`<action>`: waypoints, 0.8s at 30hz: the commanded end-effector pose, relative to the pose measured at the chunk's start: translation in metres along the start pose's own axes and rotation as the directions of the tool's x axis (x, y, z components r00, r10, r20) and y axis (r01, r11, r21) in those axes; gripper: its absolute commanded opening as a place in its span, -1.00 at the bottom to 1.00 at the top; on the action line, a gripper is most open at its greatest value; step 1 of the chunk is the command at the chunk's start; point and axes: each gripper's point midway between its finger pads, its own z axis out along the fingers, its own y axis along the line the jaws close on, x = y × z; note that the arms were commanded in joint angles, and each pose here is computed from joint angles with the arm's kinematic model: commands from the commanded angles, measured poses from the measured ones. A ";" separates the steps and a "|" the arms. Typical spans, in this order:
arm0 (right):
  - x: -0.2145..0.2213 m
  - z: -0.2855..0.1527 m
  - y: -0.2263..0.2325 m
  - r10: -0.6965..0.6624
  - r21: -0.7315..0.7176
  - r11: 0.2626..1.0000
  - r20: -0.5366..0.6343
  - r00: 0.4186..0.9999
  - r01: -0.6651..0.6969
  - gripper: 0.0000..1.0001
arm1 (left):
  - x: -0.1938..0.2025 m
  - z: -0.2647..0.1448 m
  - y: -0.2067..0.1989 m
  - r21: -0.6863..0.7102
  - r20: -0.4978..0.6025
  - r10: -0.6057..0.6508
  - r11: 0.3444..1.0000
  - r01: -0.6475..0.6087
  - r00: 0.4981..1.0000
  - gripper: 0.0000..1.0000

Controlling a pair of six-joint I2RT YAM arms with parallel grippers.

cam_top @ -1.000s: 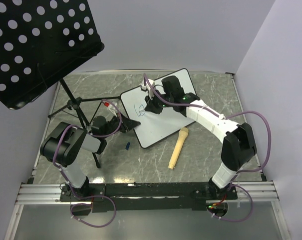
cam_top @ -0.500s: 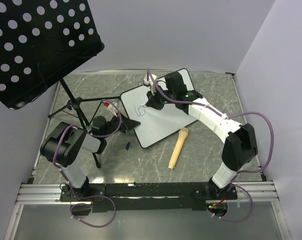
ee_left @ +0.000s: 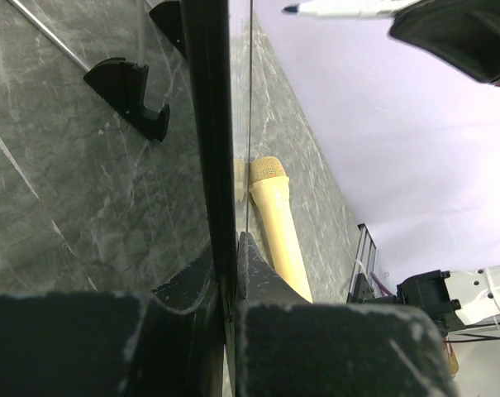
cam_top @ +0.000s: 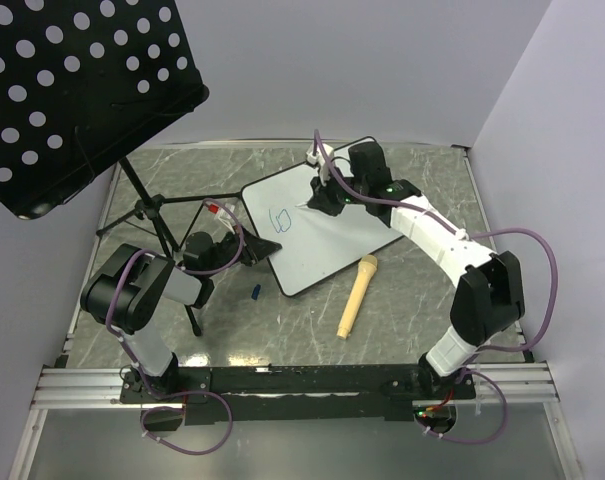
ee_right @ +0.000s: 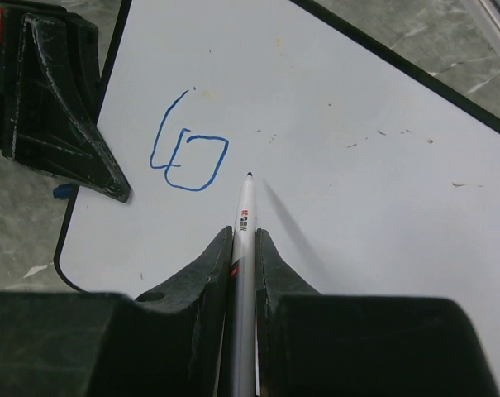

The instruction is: Write a sentence on the whiteboard

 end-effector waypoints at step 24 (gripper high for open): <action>-0.016 0.021 -0.007 0.020 -0.023 1.000 0.033 0.999 -0.020 -1.00 | -0.022 0.005 -0.037 0.158 0.073 0.147 0.975 -0.157 0.986 -0.98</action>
